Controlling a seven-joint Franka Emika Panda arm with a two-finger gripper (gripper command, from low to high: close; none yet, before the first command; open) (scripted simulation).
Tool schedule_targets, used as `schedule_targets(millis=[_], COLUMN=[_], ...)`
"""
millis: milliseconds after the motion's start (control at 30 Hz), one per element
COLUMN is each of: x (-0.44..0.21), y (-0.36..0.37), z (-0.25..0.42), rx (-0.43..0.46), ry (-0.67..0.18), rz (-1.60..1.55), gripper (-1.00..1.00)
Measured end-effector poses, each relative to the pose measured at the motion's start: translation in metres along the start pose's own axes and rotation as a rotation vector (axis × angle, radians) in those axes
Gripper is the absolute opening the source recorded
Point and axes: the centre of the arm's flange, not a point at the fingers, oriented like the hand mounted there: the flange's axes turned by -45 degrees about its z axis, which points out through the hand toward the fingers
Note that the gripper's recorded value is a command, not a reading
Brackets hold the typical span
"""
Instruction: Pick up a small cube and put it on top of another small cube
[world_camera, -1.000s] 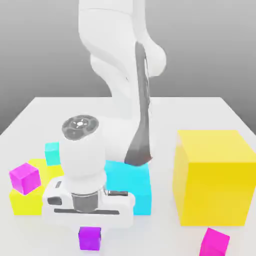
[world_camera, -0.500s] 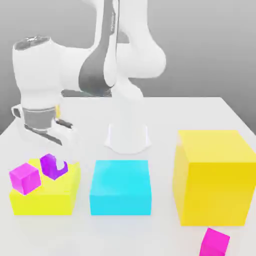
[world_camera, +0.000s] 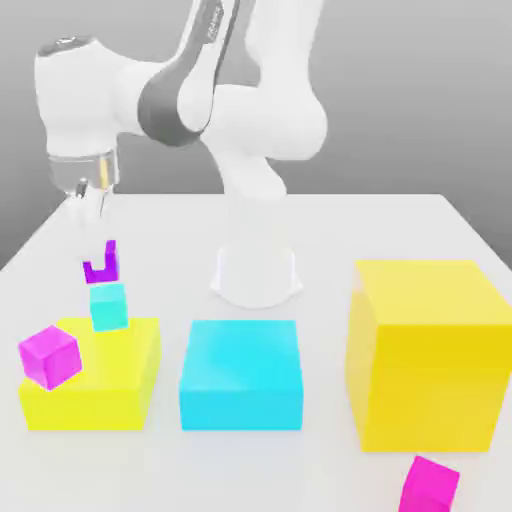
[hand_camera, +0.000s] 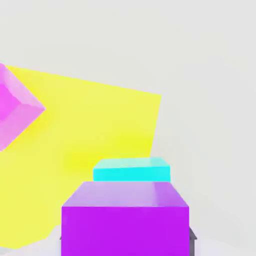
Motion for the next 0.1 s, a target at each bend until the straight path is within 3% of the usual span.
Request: schedule_targets(millis=[33,100], x=[-0.0005,-0.0005], y=[0.0005,0.0005], z=[0.0063,0.0063], rx=[0.0,0.0], ry=[0.0,0.0], rz=[0.0,0.0], gripper=[1.0,1.0])
